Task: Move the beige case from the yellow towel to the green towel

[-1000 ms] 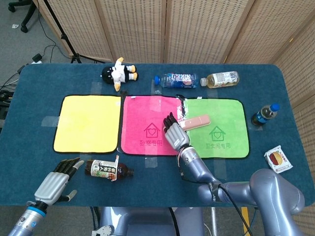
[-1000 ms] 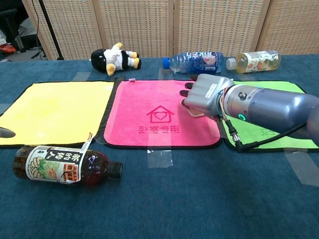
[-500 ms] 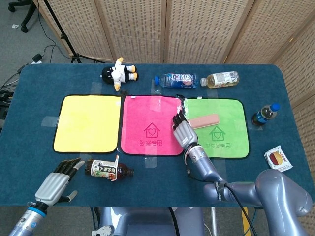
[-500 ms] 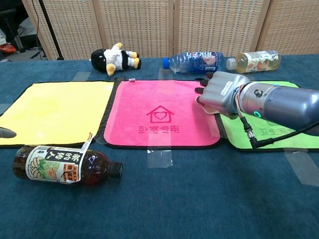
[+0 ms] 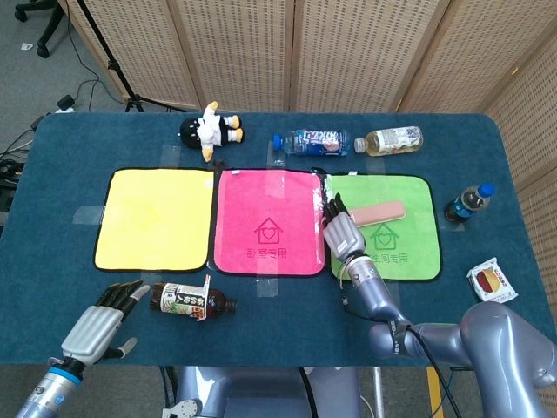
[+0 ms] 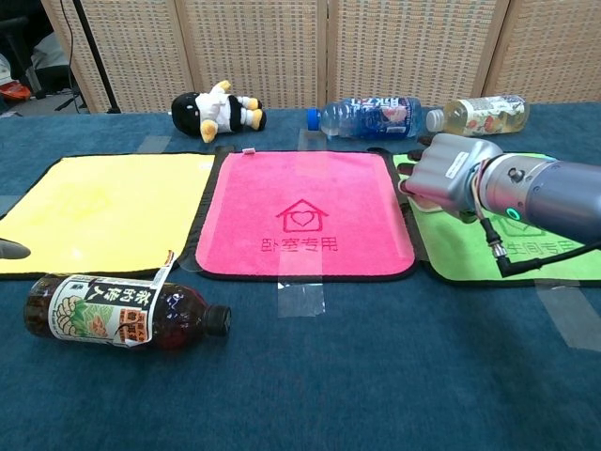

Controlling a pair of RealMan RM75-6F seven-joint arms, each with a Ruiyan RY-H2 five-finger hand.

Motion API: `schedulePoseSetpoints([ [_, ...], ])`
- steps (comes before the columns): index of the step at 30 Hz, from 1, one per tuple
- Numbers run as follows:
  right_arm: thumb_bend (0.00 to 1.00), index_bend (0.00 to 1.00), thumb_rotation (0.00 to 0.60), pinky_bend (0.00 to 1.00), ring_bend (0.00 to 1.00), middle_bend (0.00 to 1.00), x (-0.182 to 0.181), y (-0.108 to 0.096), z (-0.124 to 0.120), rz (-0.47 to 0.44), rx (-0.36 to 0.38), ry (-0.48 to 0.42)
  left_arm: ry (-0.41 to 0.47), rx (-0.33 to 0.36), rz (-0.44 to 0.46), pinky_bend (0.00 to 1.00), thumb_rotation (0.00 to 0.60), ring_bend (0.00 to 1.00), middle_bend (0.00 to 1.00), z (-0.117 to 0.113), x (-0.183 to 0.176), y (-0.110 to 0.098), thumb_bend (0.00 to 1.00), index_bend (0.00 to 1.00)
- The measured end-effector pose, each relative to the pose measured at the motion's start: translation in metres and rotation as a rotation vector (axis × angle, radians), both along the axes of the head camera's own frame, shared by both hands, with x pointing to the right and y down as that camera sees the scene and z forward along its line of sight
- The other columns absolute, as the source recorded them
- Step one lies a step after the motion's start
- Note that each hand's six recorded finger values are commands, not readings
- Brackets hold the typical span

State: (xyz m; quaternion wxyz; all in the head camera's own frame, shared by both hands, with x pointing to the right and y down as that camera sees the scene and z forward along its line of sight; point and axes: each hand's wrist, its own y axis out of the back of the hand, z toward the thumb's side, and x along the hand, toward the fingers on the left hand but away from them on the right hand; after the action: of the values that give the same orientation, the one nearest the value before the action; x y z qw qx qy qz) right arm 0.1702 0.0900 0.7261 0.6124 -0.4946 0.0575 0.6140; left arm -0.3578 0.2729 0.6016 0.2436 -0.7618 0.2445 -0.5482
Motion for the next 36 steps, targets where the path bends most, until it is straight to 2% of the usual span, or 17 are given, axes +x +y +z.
schedulePoseSetpoints([
  [7, 0.65, 0.17, 0.6, 0.0, 0.0, 0.06, 0.012, 0.003, -0.001, 0.018, -0.007, 0.007, 0.005, 0.004, 0.001, 0.02, 0.6, 0.0, 0.0, -0.002, 0.001, 0.0, 0.32, 0.0],
  [14, 0.65, 0.17, 0.6, 0.0, 0.0, 0.06, -0.005, 0.006, -0.011, -0.011, -0.002, -0.044, 0.007, 0.018, -0.007, 0.02, 0.6, 0.0, 0.0, -0.003, 0.0, -0.003, 0.32, 0.0],
  [20, 0.65, 0.17, 0.6, 0.0, 0.0, 0.06, -0.04, 0.01, -0.039, -0.053, 0.029, -0.167, 0.004, 0.046, -0.027, 0.02, 0.6, 0.0, 0.0, -0.007, -0.005, -0.008, 0.32, 0.0],
  [26, 0.62, 0.17, 0.6, 0.0, 0.0, 0.06, -0.062, 0.02, -0.077, -0.04, 0.051, -0.333, -0.01, 0.079, -0.058, 0.02, 0.6, 0.0, 0.0, -0.01, -0.013, -0.013, 0.32, 0.0],
  [31, 0.62, 0.17, 0.6, 0.0, 0.0, 0.05, -0.055, 0.035, -0.109, 0.027, 0.059, -0.492, -0.032, 0.105, -0.089, 0.02, 0.6, 0.0, 0.0, -0.013, -0.022, -0.018, 0.32, 0.0],
  [36, 0.62, 0.17, 0.6, 0.0, 0.0, 0.05, -0.028, 0.053, -0.131, 0.125, 0.057, -0.628, -0.04, 0.123, -0.095, 0.02, 0.6, 0.0, 0.0, -0.016, -0.024, -0.019, 0.32, 0.0],
])
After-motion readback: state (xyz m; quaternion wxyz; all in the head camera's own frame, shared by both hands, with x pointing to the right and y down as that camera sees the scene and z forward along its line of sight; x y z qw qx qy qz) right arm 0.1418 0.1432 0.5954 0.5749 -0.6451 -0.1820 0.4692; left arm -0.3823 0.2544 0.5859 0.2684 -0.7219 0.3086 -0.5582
